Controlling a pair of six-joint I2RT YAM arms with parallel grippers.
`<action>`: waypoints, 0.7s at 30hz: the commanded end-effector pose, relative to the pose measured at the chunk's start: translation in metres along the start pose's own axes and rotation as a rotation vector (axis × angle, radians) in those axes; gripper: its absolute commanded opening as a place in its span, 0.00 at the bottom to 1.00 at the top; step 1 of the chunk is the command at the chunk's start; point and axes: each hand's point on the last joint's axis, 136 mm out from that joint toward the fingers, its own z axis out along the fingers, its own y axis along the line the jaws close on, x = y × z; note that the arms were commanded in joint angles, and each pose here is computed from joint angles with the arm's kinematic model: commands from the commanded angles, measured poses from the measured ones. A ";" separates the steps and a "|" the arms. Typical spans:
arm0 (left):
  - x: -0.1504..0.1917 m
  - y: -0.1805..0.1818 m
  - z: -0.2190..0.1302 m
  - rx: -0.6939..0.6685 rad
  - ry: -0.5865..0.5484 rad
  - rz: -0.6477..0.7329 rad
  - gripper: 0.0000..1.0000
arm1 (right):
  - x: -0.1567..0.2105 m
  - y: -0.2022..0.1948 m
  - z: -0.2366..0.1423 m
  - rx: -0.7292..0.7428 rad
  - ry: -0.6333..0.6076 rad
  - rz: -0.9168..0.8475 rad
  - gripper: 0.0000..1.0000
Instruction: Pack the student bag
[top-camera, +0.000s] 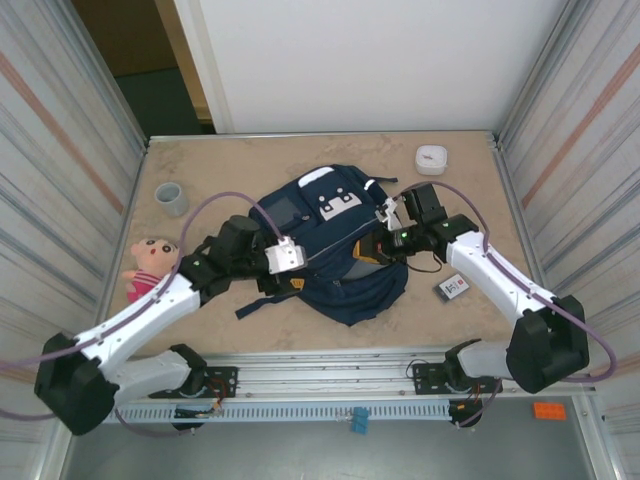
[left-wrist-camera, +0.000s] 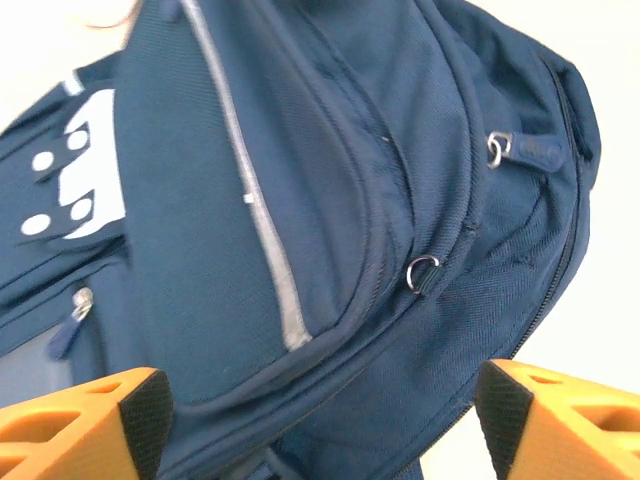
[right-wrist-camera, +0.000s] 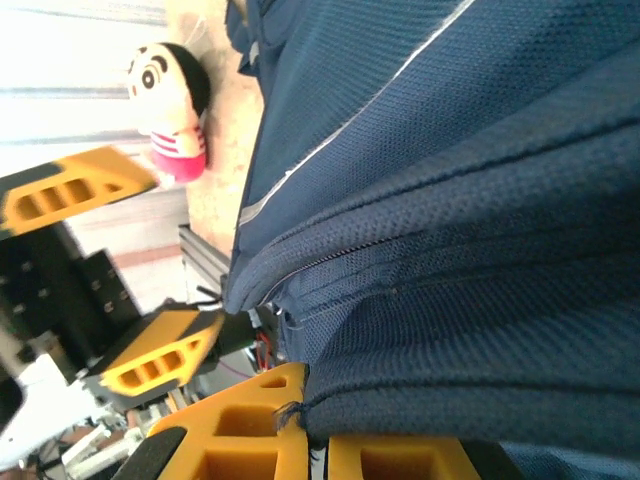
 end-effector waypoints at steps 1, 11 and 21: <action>-0.018 -0.002 0.017 0.087 -0.062 0.135 0.82 | 0.007 0.018 -0.005 -0.076 0.067 -0.076 0.02; -0.016 0.001 0.046 0.110 -0.053 0.033 0.10 | -0.005 0.011 -0.025 0.046 -0.031 -0.089 0.29; -0.022 -0.011 0.034 0.169 -0.070 -0.232 0.00 | 0.041 -0.002 -0.080 0.526 -0.306 -0.216 0.49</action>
